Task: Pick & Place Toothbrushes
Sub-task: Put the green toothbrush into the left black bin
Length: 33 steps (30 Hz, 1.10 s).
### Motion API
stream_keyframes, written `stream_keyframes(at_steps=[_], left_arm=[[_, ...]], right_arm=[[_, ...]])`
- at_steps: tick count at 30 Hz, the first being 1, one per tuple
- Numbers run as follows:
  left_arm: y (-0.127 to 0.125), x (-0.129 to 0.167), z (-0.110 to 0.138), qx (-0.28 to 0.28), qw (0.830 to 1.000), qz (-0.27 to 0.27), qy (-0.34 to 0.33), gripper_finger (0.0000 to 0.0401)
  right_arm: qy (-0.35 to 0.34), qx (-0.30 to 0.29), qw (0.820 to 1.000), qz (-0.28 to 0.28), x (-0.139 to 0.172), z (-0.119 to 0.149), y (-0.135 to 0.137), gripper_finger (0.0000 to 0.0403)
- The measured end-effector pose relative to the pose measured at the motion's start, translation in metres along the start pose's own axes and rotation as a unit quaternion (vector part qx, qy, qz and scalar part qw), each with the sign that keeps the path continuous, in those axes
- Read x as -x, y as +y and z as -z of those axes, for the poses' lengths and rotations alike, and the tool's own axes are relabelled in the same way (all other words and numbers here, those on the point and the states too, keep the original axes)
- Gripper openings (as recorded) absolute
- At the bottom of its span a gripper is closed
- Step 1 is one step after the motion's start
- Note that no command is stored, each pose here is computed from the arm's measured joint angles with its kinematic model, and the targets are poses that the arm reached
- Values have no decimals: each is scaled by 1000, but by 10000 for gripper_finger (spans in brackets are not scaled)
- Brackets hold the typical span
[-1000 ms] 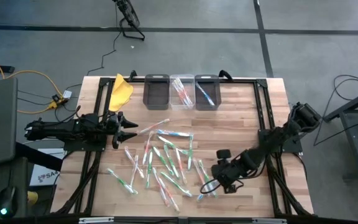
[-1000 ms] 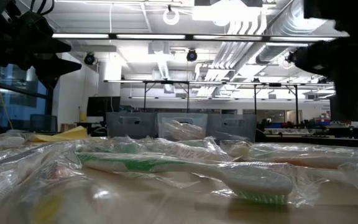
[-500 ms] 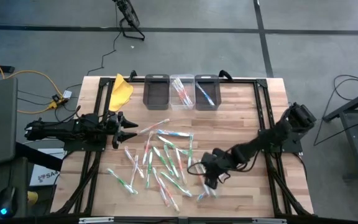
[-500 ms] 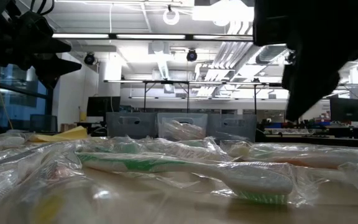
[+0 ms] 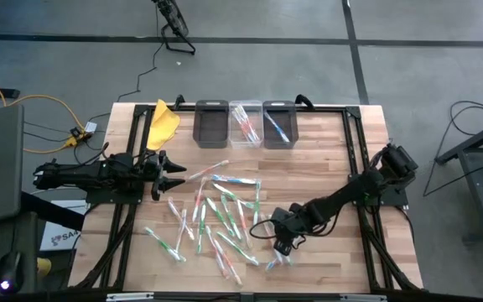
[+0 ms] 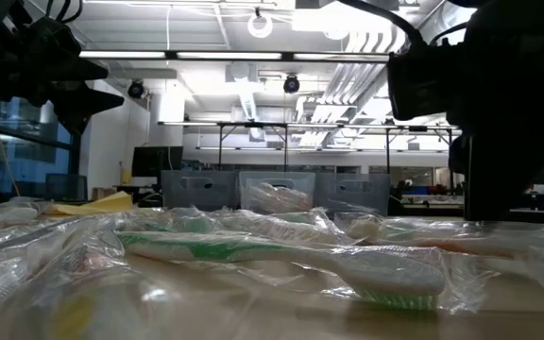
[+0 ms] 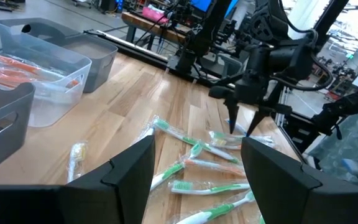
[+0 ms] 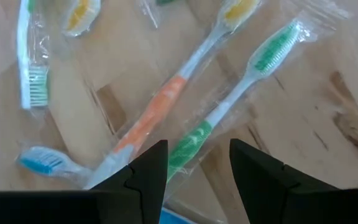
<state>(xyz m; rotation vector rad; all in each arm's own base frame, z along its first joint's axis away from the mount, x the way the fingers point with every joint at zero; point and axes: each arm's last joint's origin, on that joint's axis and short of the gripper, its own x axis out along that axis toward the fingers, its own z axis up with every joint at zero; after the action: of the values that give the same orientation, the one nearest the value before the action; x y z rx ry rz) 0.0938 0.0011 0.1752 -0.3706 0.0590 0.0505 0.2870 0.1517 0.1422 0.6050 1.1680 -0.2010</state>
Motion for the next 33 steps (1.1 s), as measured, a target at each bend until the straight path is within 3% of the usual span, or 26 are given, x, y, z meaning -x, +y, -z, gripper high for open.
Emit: stream_keyframes(at_steps=[15,19,25,33], left_arm=[[0,0,0,0,1000,0,0,232],[0,0,0,0,1000,0,0,232],[0,0,0,0,1000,-6,-3,232],[1,0,-7,-14,997,-48,-60,232]], right_arm=[[11,-3,999,41,-22,0,-8,163],[13,-5,998,55,-19,-2,-13,127],[-4,24,998,55,-10,-6,-14,22],[-70,48,993,83,30,-22,-22,9]])
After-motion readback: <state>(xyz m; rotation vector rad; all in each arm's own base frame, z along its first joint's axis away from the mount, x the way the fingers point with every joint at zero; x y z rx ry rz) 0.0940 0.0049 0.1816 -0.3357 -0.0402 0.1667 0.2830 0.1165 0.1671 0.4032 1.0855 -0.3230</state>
